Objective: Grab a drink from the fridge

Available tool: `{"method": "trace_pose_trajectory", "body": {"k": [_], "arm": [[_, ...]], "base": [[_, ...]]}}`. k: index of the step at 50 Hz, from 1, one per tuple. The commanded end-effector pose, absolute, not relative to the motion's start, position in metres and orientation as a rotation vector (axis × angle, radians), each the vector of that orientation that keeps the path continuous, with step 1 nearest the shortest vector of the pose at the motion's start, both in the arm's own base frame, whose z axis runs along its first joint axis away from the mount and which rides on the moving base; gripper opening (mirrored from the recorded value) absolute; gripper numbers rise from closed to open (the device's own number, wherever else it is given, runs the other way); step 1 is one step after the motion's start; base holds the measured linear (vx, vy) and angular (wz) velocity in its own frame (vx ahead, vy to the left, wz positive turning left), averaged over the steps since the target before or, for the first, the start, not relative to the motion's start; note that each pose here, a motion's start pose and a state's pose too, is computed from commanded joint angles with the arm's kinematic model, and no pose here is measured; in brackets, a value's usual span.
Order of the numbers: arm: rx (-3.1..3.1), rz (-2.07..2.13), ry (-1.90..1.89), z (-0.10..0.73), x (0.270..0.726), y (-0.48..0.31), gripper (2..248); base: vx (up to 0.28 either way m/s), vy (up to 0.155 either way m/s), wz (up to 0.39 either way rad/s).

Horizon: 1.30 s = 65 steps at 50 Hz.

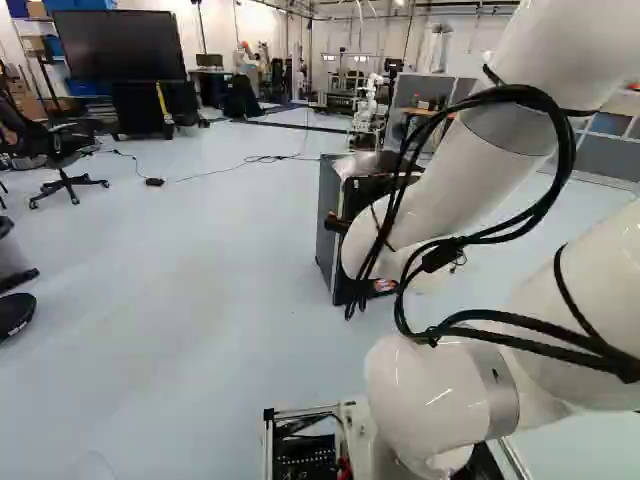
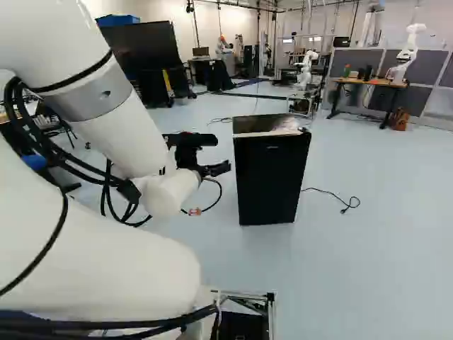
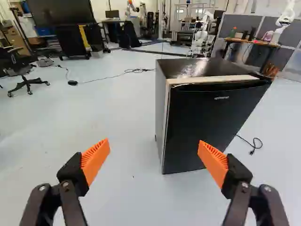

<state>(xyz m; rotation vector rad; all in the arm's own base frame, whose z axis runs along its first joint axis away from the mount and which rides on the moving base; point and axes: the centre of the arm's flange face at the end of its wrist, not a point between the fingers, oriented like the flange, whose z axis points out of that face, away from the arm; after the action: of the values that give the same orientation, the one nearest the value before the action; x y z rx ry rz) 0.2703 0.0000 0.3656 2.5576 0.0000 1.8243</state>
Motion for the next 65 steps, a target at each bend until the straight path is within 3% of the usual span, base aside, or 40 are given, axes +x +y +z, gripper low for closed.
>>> {"method": "trace_pose_trajectory", "body": {"k": [65], "arm": [[2.558, 1.824, 0.0, 0.3656, 0.2703, 0.0, 247]], "base": [[0.039, -0.001, -0.002]]}}
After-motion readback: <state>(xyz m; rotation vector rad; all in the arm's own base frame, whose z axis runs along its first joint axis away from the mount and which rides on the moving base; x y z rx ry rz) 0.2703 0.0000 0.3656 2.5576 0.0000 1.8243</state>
